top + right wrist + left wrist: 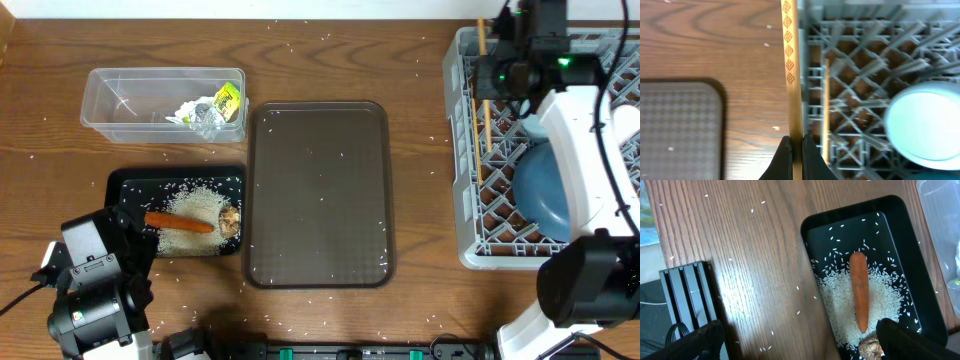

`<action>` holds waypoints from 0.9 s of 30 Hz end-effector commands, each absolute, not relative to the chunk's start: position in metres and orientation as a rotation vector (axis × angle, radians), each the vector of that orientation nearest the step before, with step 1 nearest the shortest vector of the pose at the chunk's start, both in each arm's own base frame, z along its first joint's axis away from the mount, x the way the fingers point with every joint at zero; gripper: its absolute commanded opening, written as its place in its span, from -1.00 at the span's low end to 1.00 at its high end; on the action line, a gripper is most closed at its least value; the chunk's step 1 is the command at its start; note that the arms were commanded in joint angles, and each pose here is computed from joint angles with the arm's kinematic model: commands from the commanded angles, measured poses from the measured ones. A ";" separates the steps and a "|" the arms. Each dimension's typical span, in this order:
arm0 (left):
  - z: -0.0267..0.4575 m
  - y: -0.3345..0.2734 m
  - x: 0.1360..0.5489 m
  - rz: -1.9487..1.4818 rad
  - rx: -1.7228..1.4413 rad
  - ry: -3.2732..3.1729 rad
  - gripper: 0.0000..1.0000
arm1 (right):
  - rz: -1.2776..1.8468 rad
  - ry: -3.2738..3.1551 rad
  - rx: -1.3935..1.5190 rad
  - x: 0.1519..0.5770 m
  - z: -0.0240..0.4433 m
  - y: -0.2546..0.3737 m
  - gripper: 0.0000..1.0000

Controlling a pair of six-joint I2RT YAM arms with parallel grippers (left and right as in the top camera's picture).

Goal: Sort waste into correct bins and load items into the dishwasher rack
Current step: 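Carry the chopsticks right and lower them into the rack's left slots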

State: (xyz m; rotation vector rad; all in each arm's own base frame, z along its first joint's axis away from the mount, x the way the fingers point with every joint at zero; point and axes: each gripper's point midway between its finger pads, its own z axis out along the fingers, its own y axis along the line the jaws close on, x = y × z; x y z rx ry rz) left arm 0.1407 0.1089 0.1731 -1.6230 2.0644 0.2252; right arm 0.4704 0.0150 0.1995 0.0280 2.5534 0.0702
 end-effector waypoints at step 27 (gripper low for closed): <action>0.178 0.111 0.141 0.238 -1.612 2.059 0.96 | 0.019 2.718 0.031 0.477 0.125 -0.004 0.15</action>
